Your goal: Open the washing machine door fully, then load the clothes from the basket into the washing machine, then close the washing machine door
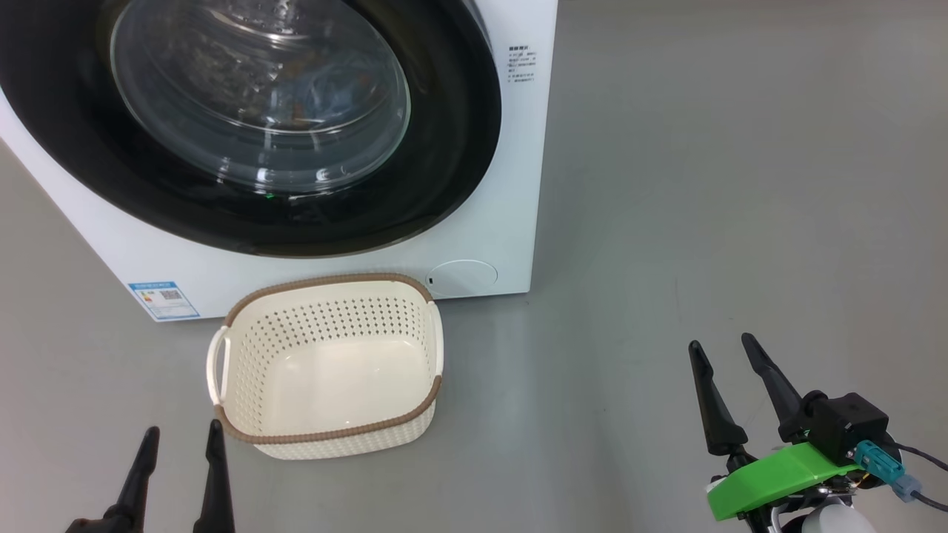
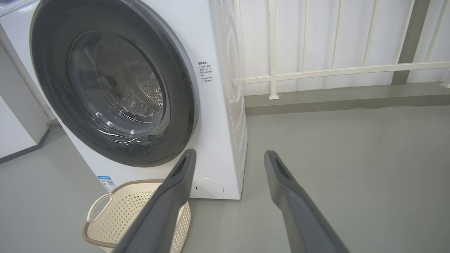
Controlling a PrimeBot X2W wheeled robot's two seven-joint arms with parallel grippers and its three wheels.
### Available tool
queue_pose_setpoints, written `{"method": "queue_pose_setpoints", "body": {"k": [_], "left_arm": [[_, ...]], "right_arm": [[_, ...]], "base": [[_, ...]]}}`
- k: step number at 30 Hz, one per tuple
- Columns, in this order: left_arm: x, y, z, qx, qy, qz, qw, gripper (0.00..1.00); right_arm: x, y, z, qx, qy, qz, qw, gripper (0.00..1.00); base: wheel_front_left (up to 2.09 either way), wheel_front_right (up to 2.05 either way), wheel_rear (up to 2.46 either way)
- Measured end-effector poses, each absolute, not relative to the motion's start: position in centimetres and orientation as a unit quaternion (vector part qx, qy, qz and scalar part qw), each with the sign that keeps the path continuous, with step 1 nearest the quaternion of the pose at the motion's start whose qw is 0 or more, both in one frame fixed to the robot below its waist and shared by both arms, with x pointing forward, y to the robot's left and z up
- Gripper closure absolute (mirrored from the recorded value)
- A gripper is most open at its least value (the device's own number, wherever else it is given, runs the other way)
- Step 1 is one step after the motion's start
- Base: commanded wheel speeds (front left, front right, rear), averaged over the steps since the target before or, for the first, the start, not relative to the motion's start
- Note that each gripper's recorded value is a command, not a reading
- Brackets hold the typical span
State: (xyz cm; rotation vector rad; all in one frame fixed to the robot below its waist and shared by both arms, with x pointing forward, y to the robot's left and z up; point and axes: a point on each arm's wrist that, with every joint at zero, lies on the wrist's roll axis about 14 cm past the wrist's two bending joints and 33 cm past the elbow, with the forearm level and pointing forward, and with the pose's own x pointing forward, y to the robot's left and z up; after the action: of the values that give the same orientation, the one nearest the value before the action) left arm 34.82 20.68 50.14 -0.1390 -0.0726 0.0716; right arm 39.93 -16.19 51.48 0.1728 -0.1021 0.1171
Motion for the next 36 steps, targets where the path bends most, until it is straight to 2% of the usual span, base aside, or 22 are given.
{"method": "queue_pose_setpoints", "body": {"k": [22, 23, 29, 36], "left_arm": [[35.0, 20.4, 49.6, -0.071, -0.028, 0.03, 0.997, 0.0], [35.0, 20.3, 49.4, -0.072, -0.024, 0.031, 0.997, 1.0], [34.5, 19.5, 46.9, -0.089, 0.014, 0.033, 0.995, 1.0], [34.4, 19.5, 46.6, -0.12, 0.023, 0.04, 0.992, 1.0]], "right_arm": [[40.0, -16.7, 51.1, 0.087, -0.046, 0.05, 0.994, 0.0], [40.0, -16.7, 50.8, 0.088, -0.043, 0.05, 0.994, 1.0], [38.6, -16.9, 47.1, 0.093, 0.016, 0.041, 0.995, 1.0], [38.3, -17.1, 46.8, 0.12, 0.024, 0.032, 0.992, 1.0]], "base": [[0.0, 0.0, 0.0], [0.0, 0.0, 0.0], [0.0, 0.0, 0.0], [0.0, 0.0, 0.0]]}}
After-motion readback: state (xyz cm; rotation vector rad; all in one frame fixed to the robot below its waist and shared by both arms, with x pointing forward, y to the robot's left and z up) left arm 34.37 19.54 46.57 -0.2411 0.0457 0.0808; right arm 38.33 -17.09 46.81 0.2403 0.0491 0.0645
